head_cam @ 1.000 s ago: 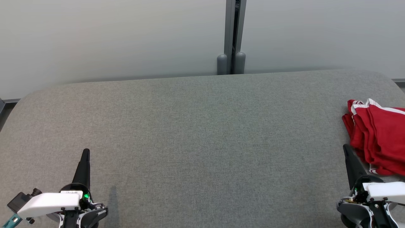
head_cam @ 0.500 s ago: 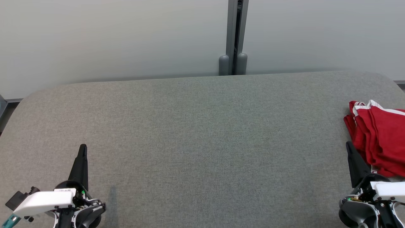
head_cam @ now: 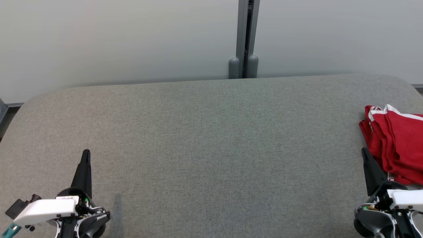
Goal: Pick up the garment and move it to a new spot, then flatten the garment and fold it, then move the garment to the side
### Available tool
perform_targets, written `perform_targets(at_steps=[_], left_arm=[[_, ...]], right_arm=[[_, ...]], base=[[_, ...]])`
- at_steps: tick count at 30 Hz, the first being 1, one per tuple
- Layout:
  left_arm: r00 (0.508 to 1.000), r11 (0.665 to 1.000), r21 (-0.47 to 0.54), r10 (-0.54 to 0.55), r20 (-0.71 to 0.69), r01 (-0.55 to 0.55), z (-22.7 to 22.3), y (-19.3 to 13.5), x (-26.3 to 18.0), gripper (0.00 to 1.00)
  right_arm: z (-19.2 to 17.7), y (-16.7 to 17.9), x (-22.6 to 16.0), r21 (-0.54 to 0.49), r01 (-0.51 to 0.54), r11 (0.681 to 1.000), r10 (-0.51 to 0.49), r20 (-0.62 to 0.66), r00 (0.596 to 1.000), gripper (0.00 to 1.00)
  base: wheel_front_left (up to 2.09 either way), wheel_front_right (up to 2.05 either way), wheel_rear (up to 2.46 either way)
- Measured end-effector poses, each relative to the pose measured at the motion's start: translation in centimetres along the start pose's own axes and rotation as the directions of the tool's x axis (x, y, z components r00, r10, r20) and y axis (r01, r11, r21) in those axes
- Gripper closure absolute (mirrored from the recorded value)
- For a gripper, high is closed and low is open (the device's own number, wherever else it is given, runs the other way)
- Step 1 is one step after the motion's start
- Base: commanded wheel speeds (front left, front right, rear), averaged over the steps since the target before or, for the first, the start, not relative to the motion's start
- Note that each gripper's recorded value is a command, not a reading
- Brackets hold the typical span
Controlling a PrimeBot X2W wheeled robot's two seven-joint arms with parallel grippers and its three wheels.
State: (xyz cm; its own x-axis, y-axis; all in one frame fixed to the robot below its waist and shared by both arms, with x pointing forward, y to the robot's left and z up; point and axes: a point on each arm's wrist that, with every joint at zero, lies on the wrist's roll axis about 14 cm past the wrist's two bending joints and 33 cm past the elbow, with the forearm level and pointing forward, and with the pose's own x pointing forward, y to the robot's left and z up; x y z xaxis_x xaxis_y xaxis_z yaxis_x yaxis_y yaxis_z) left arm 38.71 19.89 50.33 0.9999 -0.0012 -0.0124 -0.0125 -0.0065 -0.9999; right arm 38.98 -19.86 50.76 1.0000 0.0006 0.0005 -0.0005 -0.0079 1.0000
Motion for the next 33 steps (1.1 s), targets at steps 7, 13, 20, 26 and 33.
perform_targets(at_steps=[7,13,20,26,33], left_arm=[[1.000,1.000,0.000,0.000,0.000,0.000,0.00,0.00,0.00,1.00],[1.000,1.000,0.000,0.000,0.000,0.000,0.00,0.00,0.00,1.00],[1.000,1.000,0.000,0.000,0.000,0.000,0.00,0.00,0.00,1.00],[1.000,1.000,0.000,0.000,0.000,0.000,0.00,-0.01,0.00,1.00],[1.000,1.000,0.000,0.000,0.000,0.000,0.01,-0.01,0.00,1.00]], right_arm=[[0.00,0.00,0.00,0.000,0.000,1.000,0.000,0.000,1.000,1.00],[0.00,0.00,0.00,0.000,0.000,1.000,0.000,0.000,1.000,1.00],[0.00,0.00,0.00,0.000,0.000,1.000,0.000,0.000,1.000,1.00],[0.01,0.00,0.00,0.000,0.000,1.000,0.000,0.000,1.000,1.00],[0.01,0.00,0.00,0.000,0.000,1.000,0.000,0.000,1.000,1.00]], base=[[0.00,0.00,0.00],[0.00,0.00,0.00],[0.00,0.00,0.00],[0.00,0.00,0.00],[0.00,0.00,0.00]])
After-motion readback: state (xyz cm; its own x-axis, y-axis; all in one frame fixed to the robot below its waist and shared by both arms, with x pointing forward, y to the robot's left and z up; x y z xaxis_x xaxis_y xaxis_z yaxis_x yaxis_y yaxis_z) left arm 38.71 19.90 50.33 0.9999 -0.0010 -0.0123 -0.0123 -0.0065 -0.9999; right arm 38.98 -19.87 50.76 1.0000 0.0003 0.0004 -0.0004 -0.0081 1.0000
